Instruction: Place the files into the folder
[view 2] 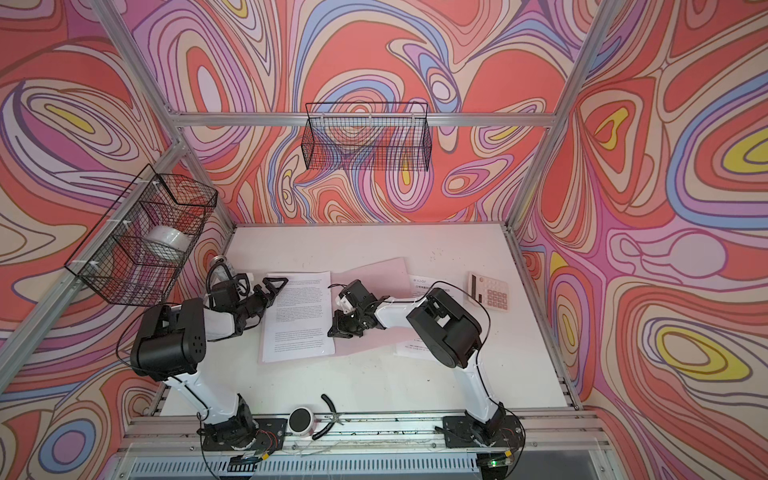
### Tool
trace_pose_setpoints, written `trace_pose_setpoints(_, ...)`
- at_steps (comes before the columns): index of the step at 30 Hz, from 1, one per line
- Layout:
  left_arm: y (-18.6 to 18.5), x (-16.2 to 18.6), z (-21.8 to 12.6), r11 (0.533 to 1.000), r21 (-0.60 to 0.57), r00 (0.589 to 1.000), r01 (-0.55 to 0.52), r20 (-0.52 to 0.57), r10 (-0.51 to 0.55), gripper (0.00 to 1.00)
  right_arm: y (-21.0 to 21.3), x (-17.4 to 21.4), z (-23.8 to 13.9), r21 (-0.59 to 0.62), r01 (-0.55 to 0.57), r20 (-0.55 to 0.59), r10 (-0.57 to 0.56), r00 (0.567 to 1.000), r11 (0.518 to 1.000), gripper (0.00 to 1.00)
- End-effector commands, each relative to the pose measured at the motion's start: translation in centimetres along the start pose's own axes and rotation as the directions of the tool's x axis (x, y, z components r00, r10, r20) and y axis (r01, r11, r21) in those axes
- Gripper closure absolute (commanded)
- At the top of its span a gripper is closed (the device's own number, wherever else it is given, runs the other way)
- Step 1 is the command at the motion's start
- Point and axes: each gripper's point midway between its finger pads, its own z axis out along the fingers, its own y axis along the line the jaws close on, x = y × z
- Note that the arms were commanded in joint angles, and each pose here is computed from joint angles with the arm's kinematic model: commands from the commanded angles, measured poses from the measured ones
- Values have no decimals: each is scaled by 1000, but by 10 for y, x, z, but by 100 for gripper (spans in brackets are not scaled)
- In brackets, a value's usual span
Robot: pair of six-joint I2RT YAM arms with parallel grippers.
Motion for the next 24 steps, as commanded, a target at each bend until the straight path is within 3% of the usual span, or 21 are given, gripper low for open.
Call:
trace_pose_setpoints(1,4,-2,-1,1000,-19,1000,6,17,-6,4,-3,14,17,-4,-15,-58,15,998,1000,100)
trace_pose_setpoints(12,1,0,-2,1000,-12,1000,-5,15,5,5,-9,12,19,25,-27,-62,28,998,999,100)
trace_pose_setpoints(16,0,1,-4,1000,-12,1000,-11,18,11,5,-2,3,-5,70,5,5,-6,1000,998,62)
trace_pose_setpoints(21,3,7,-6,1000,-20,1000,1,7,-1,6,10,-6,-47,164,74,83,-89,993,984,57)
trace_pose_setpoints(24,4,11,-10,999,-32,1000,-3,5,3,6,4,-6,-67,186,60,112,-82,990,981,56)
